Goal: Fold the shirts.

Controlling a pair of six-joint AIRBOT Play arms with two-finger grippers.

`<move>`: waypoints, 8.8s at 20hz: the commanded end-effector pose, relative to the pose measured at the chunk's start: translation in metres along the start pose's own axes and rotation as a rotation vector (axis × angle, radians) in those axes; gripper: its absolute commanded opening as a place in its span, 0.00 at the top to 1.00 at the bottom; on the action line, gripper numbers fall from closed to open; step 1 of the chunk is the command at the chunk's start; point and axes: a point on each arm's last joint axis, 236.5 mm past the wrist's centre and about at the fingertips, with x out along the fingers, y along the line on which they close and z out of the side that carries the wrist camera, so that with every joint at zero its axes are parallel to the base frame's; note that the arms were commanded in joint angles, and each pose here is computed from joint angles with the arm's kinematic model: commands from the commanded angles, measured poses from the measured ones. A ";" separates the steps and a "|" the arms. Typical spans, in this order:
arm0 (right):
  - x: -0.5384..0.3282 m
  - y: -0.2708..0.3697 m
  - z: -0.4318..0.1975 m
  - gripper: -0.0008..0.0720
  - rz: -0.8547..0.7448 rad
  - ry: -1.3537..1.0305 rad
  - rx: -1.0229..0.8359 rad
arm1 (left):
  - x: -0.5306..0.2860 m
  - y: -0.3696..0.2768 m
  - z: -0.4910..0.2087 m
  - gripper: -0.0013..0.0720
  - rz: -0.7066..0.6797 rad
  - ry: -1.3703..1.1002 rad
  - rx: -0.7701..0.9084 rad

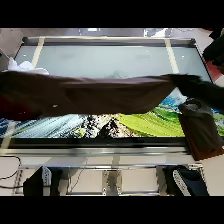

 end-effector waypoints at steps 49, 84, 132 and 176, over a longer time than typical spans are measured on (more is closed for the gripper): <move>0.020 -0.216 -0.157 0.37 -0.289 0.495 0.435 | 0.008 0.117 -0.373 0.10 0.333 0.964 -0.663; -0.005 -0.164 -0.359 0.37 -0.245 0.782 0.979 | 0.063 0.116 -0.410 0.97 0.189 0.956 -0.722; -0.014 -0.087 0.054 0.98 -0.306 0.206 -0.145 | 0.055 -0.023 -0.019 0.97 -0.006 0.410 0.097; 0.067 -0.256 -0.178 0.65 -0.406 0.976 0.015 | 0.125 0.105 -0.264 0.06 0.144 1.118 0.031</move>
